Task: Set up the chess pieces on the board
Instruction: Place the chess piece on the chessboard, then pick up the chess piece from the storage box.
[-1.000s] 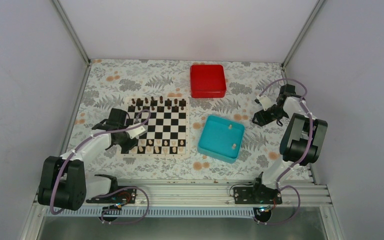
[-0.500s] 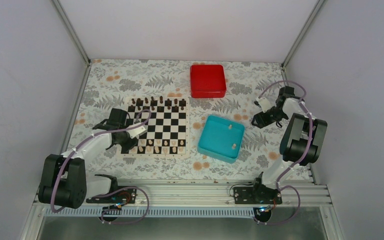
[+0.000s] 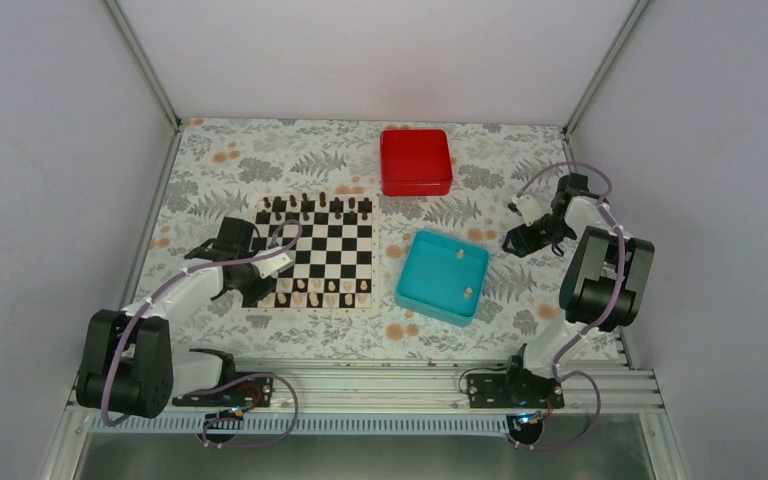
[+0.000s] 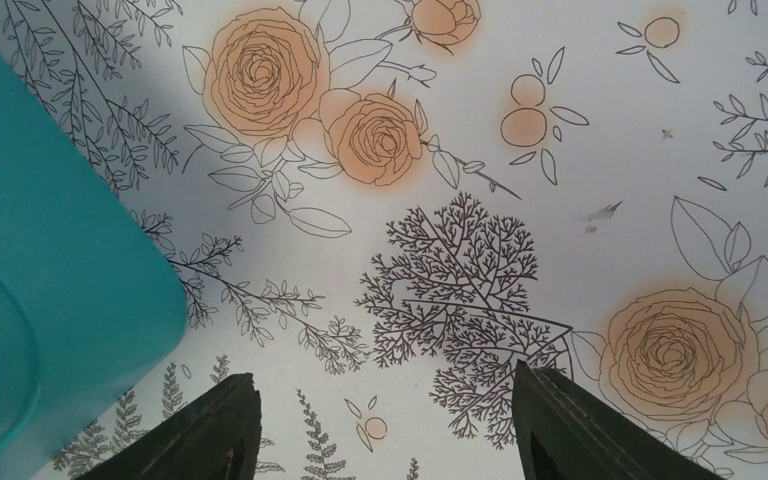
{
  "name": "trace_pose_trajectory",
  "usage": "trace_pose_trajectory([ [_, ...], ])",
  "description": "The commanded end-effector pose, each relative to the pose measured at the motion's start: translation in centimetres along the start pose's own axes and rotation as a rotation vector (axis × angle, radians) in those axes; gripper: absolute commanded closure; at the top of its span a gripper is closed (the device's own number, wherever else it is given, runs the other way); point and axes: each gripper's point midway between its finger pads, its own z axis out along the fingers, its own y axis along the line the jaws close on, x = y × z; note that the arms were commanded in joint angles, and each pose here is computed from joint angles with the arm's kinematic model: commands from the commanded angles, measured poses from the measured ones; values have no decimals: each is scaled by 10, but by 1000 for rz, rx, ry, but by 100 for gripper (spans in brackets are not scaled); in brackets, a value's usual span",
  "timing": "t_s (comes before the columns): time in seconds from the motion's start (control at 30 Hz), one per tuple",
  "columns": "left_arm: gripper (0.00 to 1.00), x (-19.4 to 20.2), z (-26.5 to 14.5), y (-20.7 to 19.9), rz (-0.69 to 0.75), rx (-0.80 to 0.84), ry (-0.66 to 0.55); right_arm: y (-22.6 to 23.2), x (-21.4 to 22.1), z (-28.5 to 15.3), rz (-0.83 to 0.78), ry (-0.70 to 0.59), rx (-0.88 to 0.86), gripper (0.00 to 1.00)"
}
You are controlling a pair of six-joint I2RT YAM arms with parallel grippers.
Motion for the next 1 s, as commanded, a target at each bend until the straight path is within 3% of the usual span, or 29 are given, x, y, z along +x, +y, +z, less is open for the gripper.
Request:
trace_pose_trajectory([
  [0.0,66,-12,-15,7,13,-16,-30,5,-3,0,-8,-13,-4,34],
  [0.27,66,-56,-74,29,45,-84,-122,5,-3,2,-12,-17,-7,34],
  [0.47,66,-144,-125,29,158,-99,-246,4,-8,1,-13,-36,-12,34],
  [0.6,63,-223,-135,-7,298,-56,-333,4,-13,-1,-11,-57,-16,33],
  [0.73,60,-293,-117,-62,448,31,-396,5,-15,-5,-18,-68,-14,30],
  [0.97,59,-365,-67,-152,598,169,-492,8,-21,-9,-23,-95,-28,28],
])
